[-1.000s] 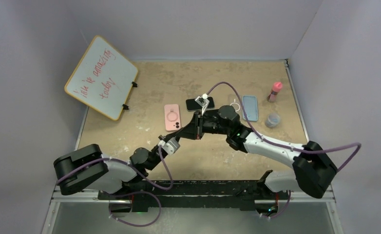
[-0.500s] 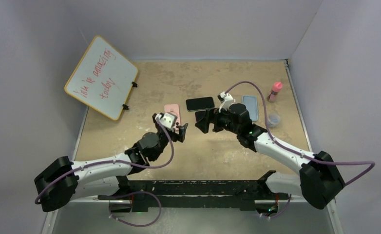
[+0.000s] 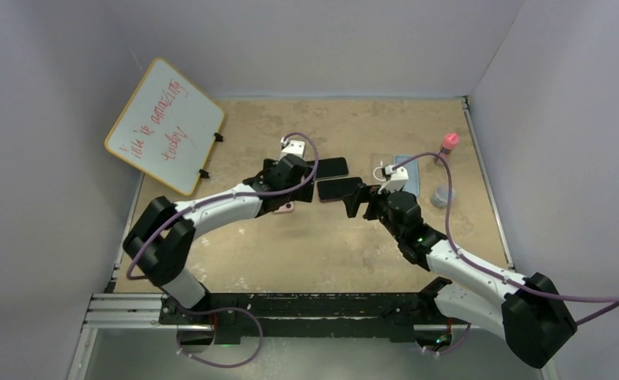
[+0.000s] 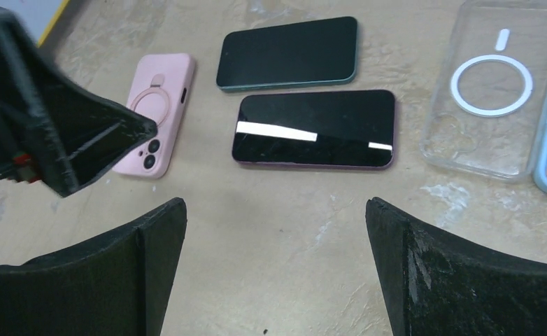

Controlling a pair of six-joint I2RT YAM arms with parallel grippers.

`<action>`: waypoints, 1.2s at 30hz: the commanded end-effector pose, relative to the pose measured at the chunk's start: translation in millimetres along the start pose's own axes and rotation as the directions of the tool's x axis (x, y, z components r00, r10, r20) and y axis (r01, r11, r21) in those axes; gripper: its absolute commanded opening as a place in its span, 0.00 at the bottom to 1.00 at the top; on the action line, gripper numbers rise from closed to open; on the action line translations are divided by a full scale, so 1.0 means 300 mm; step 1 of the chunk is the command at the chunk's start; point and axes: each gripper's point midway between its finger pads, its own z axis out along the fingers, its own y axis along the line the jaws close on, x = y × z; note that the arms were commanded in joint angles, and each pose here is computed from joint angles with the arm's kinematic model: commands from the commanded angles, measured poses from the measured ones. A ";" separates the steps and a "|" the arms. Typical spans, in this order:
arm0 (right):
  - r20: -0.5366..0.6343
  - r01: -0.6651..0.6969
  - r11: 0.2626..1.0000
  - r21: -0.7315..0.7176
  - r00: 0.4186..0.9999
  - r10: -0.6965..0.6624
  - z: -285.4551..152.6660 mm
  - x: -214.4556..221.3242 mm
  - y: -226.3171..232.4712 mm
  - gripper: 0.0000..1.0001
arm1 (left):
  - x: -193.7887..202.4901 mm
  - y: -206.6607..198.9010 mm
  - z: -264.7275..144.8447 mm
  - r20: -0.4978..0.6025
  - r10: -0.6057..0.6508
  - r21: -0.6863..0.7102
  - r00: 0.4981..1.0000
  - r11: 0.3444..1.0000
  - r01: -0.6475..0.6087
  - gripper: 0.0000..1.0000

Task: Take the phone out of the phone case
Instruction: Remove the phone case from the phone.

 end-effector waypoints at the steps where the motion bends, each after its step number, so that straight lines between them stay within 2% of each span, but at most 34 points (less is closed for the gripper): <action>1: 0.135 -0.025 0.998 0.056 0.991 0.017 -0.013 -0.087 -0.034 0.99 | 0.106 0.066 0.059 -0.221 -0.066 -0.081 0.973 0.995 0.049 0.96; 7: 0.127 -0.034 0.998 0.048 0.992 0.027 -0.012 -0.071 -0.034 0.99 | 0.120 0.135 0.100 -0.265 -0.088 -0.180 0.960 0.983 0.041 0.97; 16: 0.112 -0.036 0.998 0.043 0.993 0.031 -0.008 -0.061 -0.030 0.99 | 0.148 0.108 0.168 -0.301 -0.122 -0.129 0.946 0.988 0.086 0.99; 25: 0.100 -0.034 0.999 0.034 0.994 0.030 -0.004 -0.052 -0.025 0.99 | 0.190 0.180 0.232 -0.335 -0.174 -0.191 0.926 0.975 0.114 0.98; 30: 0.083 -0.026 0.999 0.023 0.996 0.024 0.004 -0.041 -0.017 0.98 | 0.225 0.170 0.237 -0.359 -0.161 -0.165 0.919 0.980 0.108 0.81; 33: 0.059 -0.020 1.000 0.010 0.998 0.019 0.013 -0.028 -0.008 0.98 | 0.229 0.170 0.222 -0.349 -0.150 -0.144 0.925 0.984 0.106 0.66; 36: 0.041 -0.014 1.000 0.006 0.999 0.014 0.018 -0.020 -0.004 0.98 | 0.198 0.163 0.197 -0.294 -0.130 -0.089 0.947 0.990 0.108 0.51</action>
